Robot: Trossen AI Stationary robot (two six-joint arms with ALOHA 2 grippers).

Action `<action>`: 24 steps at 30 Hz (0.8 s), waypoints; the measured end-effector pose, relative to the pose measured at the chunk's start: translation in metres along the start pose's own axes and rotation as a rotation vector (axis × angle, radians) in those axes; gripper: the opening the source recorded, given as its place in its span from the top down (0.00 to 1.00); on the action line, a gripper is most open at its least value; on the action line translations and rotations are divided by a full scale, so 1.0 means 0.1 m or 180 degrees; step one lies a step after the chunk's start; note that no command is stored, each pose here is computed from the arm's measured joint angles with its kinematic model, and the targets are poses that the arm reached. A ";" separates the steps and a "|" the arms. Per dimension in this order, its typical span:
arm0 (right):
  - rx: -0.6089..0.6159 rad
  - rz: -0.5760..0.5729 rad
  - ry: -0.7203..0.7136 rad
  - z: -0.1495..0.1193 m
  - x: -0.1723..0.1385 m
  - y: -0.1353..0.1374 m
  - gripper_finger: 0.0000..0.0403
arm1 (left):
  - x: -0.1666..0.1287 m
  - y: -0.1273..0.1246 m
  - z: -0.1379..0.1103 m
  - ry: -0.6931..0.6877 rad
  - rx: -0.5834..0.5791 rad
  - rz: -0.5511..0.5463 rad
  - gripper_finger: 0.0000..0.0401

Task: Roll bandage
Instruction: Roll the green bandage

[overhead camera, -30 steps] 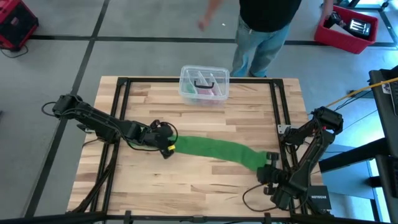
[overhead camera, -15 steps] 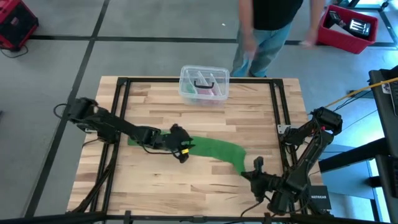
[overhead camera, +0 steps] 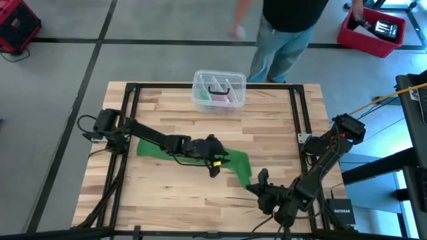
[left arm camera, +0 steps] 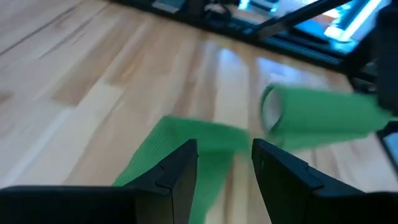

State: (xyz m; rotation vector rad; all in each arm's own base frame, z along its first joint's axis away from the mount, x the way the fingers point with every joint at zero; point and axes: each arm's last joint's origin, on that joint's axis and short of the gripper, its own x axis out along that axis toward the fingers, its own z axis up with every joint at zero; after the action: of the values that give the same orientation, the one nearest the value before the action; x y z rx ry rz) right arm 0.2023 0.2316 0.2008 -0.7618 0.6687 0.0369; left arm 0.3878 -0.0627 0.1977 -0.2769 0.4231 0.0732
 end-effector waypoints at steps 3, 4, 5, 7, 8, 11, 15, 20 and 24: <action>-0.0072 0.0002 -0.0004 0.01 0.02 -0.02 1.00 | 0.06 0.01 0.04 0.0046 0.0021 -0.0173 0.63; -0.0099 0.0026 -0.0015 0.02 0.02 -0.02 1.00 | 0.08 0.02 0.03 0.0072 0.0015 -0.0208 0.63; -0.0111 0.0037 -0.0019 0.02 0.02 -0.02 1.00 | 0.09 0.03 0.03 0.0079 0.0004 -0.0227 0.63; -0.0162 0.0047 -0.0020 0.02 0.02 -0.02 1.00 | 0.11 0.05 0.04 0.0042 -0.0034 -0.0245 0.63; -0.0166 0.0047 -0.0022 0.02 0.02 -0.02 1.00 | 0.11 0.05 0.06 -0.0008 -0.0050 -0.0294 0.63; -0.0170 0.0048 -0.0024 0.02 0.02 -0.01 1.00 | 0.12 0.04 0.09 -0.0077 -0.0073 -0.0444 0.63; -0.0183 0.0046 -0.0027 0.02 0.02 -0.01 1.00 | 0.13 0.04 0.08 -0.0093 -0.0077 -0.0476 0.63; -0.0264 0.0026 -0.0101 0.05 0.02 -0.01 1.00 | 0.13 0.03 0.08 -0.0080 -0.0082 -0.0522 0.63; -0.0333 0.0023 -0.0103 0.05 0.02 -0.01 1.00 | 0.13 0.02 0.08 -0.0060 -0.0083 -0.0589 0.63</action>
State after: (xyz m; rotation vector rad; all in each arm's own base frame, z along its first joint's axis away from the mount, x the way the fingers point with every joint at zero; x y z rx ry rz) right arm 0.2069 0.2335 0.2031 -0.8576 0.6425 0.0912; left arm 0.4024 -0.0580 0.1990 -0.3397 0.3764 -0.0999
